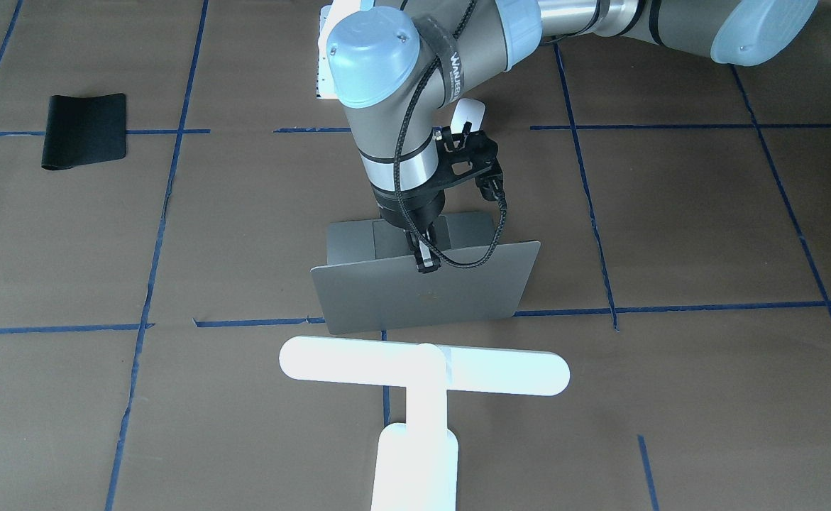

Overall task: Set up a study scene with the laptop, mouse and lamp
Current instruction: 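Slide the laptop with the left gripper toward the white lamp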

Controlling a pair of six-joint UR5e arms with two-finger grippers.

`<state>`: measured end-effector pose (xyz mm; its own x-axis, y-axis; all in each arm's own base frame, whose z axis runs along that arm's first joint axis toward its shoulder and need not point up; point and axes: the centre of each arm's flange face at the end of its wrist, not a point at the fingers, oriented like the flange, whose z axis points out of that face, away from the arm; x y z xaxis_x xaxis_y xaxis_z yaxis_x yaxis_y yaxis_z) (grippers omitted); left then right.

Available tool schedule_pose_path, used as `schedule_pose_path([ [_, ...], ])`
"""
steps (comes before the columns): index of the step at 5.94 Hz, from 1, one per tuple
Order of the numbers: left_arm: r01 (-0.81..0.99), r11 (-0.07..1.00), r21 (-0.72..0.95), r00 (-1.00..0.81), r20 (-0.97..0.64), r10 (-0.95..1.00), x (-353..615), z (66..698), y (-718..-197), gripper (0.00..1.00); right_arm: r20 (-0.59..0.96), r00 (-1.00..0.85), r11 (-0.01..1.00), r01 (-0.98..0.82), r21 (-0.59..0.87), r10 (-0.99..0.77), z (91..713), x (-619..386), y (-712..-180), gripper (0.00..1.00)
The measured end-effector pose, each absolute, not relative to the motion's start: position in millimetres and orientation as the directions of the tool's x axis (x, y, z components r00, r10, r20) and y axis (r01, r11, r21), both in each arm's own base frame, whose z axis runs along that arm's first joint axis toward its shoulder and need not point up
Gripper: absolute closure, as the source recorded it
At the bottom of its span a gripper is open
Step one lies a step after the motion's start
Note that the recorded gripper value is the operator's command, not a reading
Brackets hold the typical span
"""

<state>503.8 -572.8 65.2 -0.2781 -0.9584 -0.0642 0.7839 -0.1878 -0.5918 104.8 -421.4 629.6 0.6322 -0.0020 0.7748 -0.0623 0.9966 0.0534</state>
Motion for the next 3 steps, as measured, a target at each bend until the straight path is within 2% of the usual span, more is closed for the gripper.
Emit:
schedule_pose_path([
  [1, 0.78, -0.189, -0.596, -0.28, -0.063, -0.958, 508.6, 64.5, -573.5, 1.0, 0.775, 0.632, 0.997, -0.063, 0.054, -0.002, 629.5, 104.9, -421.3, 0.0],
  [2, 0.777, -0.187, -0.601, -0.279, -0.063, -0.958, 513.1, 62.5, -572.0, 0.92, 0.775, 0.632, 0.997, -0.064, 0.054, -0.001, 629.4, 105.5, -421.1, 0.0],
  [3, 0.777, -0.184, -0.602, -0.276, -0.062, -0.959, 516.3, 61.4, -570.7, 0.42, 0.775, 0.632, 0.996, -0.065, 0.054, -0.001, 629.1, 105.8, -421.1, 0.0],
])
